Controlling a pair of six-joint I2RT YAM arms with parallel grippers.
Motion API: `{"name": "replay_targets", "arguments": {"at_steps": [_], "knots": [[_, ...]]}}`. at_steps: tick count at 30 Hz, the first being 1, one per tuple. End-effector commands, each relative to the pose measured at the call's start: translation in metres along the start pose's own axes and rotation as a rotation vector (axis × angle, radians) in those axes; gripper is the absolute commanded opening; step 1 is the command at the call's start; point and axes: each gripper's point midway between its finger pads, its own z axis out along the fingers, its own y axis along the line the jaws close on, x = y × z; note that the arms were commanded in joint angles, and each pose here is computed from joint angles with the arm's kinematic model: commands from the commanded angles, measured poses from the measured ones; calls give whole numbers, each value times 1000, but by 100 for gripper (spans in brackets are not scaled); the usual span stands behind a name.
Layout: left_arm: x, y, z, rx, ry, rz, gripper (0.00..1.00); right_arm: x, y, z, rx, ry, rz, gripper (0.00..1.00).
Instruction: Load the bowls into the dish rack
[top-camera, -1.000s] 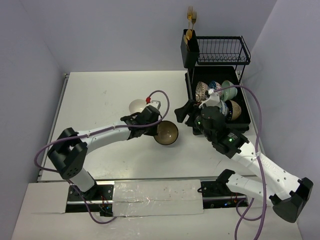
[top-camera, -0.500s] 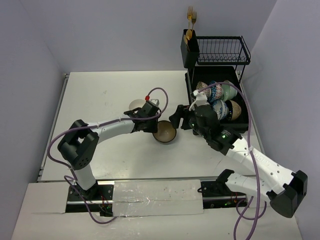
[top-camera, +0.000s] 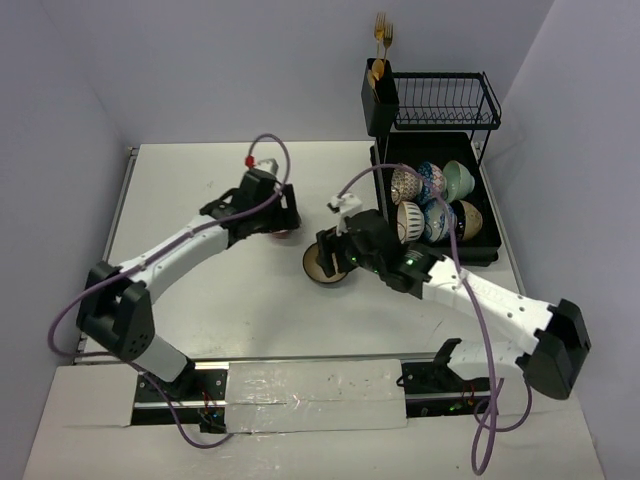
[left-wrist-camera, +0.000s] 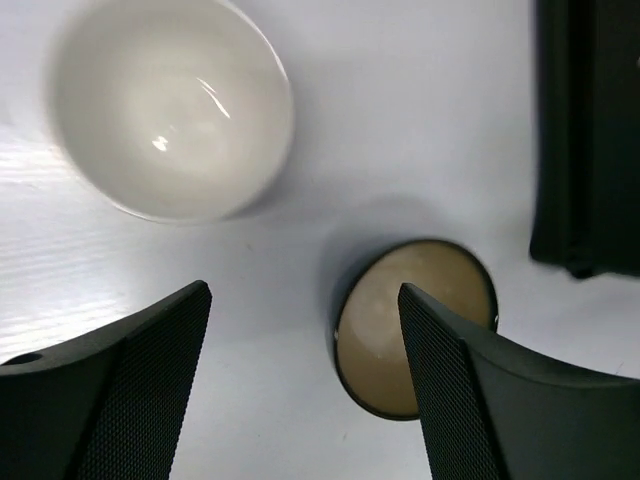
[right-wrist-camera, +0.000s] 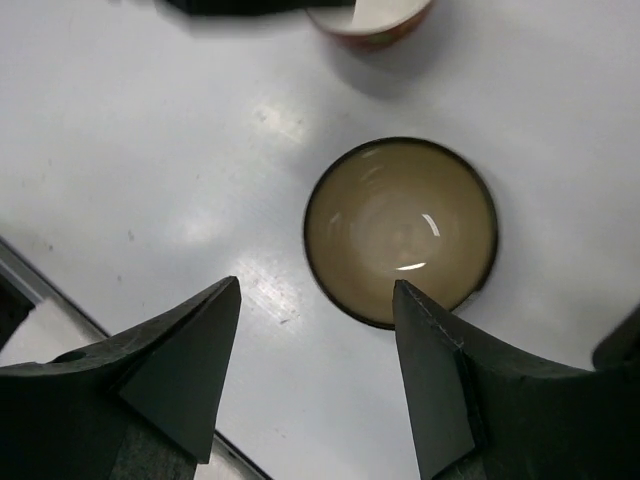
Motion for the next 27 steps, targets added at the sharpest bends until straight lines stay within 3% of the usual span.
{"name": "replay_targets", "arguments": {"at_steps": [1, 6, 11, 25, 27], "knots": [[-47, 24, -36, -31, -116, -55, 82, 2, 24, 12, -41, 50, -103, 70], [-73, 105, -68, -164, -202, -147, 83, 34, 41, 36, -41, 195, -137, 63], [-83, 158, -96, -278, -312, -182, 84, 52, 46, 58, -12, 286, -185, 59], [-71, 184, -95, -338, -328, -194, 84, 73, 26, 102, 157, 390, -284, 53], [-71, 183, -95, -332, -327, -193, 84, 77, 25, 104, 165, 402, -286, 46]]}}
